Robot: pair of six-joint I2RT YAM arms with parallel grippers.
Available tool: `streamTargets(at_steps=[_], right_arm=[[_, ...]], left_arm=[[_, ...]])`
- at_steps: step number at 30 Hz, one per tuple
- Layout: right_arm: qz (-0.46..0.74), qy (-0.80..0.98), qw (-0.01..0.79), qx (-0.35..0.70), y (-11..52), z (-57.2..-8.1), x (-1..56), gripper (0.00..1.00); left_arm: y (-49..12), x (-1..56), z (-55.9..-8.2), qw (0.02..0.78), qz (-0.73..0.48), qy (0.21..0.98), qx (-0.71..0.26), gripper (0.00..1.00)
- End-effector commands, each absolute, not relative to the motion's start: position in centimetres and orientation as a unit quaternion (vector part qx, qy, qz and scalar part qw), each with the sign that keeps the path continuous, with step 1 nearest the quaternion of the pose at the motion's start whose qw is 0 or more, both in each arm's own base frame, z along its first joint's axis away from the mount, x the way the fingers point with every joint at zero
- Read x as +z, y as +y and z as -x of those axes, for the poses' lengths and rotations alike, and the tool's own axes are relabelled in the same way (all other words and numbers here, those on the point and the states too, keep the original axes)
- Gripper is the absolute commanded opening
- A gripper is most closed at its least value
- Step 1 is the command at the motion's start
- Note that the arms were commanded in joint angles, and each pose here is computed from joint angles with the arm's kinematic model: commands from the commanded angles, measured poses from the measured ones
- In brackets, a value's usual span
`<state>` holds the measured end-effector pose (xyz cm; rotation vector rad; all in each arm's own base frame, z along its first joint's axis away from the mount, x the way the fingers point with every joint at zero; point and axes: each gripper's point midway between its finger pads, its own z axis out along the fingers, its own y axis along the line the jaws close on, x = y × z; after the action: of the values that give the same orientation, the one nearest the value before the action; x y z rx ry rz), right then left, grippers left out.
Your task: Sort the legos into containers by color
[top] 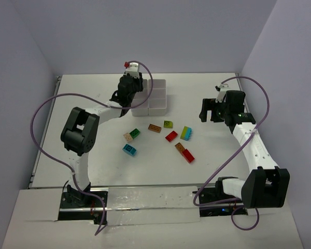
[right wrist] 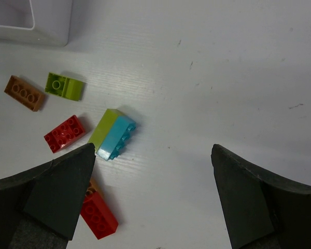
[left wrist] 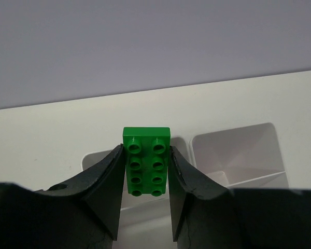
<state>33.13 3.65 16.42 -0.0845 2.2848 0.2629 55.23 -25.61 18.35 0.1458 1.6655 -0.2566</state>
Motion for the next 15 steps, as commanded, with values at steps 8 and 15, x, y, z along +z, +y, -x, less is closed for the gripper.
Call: streamTargets(at_steps=[8, 15], right_arm=[[0.036, 0.892, 0.437, 0.108, 4.0, -34.3, 18.4, 1.0], [0.04, 0.888, 0.444, 0.116, 4.3, -34.2, 18.9, 1.0]], left_arm=[[-24.7, 22.1, -56.9, 0.709, -0.035, 0.696, -0.103, 0.49], [-24.6, 25.5, -54.0, 0.708, -0.066, 0.692, -0.125, 0.71]])
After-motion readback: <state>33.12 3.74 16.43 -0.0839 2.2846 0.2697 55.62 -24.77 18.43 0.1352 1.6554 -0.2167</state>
